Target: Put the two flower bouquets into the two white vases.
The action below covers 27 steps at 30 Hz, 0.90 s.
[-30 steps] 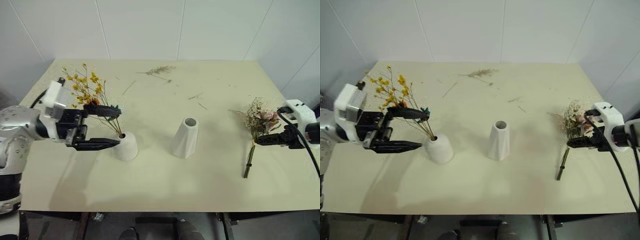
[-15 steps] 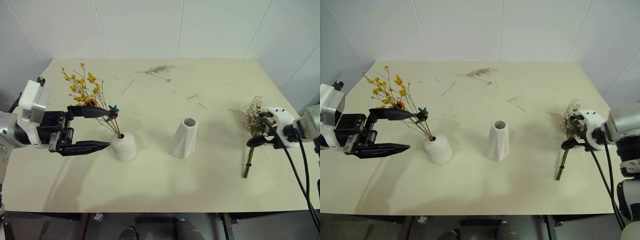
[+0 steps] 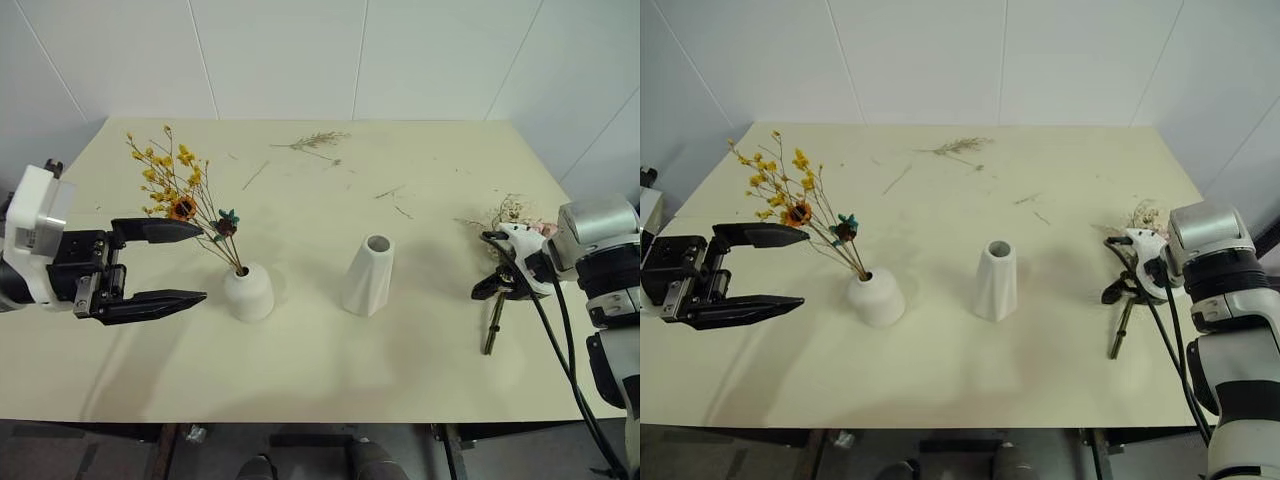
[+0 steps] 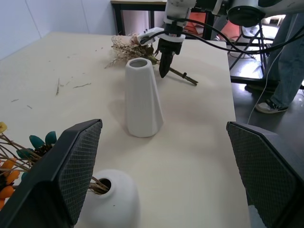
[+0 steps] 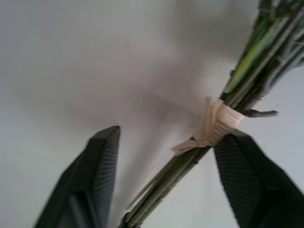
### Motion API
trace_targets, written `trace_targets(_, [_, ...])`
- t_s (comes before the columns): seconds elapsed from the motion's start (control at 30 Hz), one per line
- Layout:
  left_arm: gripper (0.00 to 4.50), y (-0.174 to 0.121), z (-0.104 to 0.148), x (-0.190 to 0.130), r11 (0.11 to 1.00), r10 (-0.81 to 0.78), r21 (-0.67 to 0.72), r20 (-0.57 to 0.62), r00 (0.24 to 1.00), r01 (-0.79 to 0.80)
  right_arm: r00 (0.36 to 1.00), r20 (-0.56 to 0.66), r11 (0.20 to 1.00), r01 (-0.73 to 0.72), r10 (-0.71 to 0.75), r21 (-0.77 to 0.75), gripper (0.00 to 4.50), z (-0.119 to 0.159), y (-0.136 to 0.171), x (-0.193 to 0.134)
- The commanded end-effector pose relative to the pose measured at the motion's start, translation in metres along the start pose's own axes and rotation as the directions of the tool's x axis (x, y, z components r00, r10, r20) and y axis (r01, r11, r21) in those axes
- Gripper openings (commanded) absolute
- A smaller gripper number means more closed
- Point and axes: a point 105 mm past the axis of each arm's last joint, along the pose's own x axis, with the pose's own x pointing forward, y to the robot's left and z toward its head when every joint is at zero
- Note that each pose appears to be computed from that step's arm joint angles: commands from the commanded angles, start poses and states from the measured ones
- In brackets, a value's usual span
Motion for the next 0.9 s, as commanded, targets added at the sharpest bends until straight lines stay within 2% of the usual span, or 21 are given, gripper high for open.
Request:
trace_targets(0.03, [4.5,-0.002,0.01,-0.002,0.999,0.008,0.045,0.006,1.0,-0.008,0.999,-0.033,0.999,-0.033,0.034,0.036,1.95,-0.01,0.001,0.011])
trace_targets(0.23, [4.5,0.004,0.004,0.003,0.999,-0.007,0.035,0.023,1.0,0.007,0.996,0.007,0.993,-0.092,0.091,0.076,0.03,-0.009,0.005,0.01])
trace_targets(0.3, [4.5,0.006,0.001,0.004,0.999,-0.009,0.032,0.025,1.0,0.008,0.99,0.058,0.987,-0.134,0.13,0.086,0.01,-0.002,0.008,0.006])
trace_targets(0.37, [4.5,0.012,-0.004,0.004,1.0,-0.002,0.023,0.035,0.999,0.001,0.941,0.249,0.973,-0.23,0.228,-0.024,0.01,0.023,0.017,-0.008])
trace_targets(0.4, [4.5,0.014,-0.006,0.005,1.0,0.003,0.018,0.042,0.999,-0.004,0.892,0.341,0.954,-0.289,0.298,-0.077,0.01,0.034,0.023,-0.02])
trace_targets(0.47, [4.5,0.019,-0.011,0.005,1.0,0.009,0.009,0.053,0.999,-0.01,0.721,0.529,0.893,-0.383,0.448,-0.236,0.01,0.054,0.038,-0.053])
trace_targets(0.5, [4.5,0.02,-0.012,0.005,1.0,0.011,0.008,0.057,0.998,-0.011,0.658,0.578,0.875,-0.389,0.483,-0.289,0.01,0.058,0.042,-0.064])
trace_targets(0.6, [4.5,0.024,-0.015,0.007,1.0,0.012,0.001,0.066,0.998,-0.012,0.384,0.778,0.864,-0.303,0.497,-0.402,0.01,0.072,0.044,-0.108])
trace_targets(0.63, [4.5,0.026,-0.016,0.008,1.0,0.013,0.0,0.07,0.997,-0.013,0.288,0.823,0.866,-0.273,0.49,-0.42,0.01,0.073,0.044,-0.123])
trace_targets(0.67, [4.5,0.028,-0.017,0.007,1.0,0.014,-0.002,0.073,0.997,-0.014,0.23,0.844,0.867,-0.254,0.484,-0.428,0.01,0.073,0.045,-0.131])
trace_targets(0.73, [4.5,0.032,-0.019,0.009,1.0,0.015,-0.004,0.076,0.997,-0.014,0.056,0.859,0.847,-0.214,0.509,-0.487,0.01,0.071,0.052,-0.159])
trace_targets(0.8, [4.5,0.035,-0.019,0.01,1.0,0.013,-0.006,0.08,0.997,-0.013,-0.029,0.827,0.809,-0.188,0.562,-0.556,0.01,0.064,0.066,-0.175])
trace_targets(0.9, [4.5,0.04,-0.019,0.011,1.0,0.01,-0.003,0.088,0.996,-0.01,-0.096,0.767,0.742,-0.204,0.635,-0.639,0.01,0.054,0.088,-0.188])
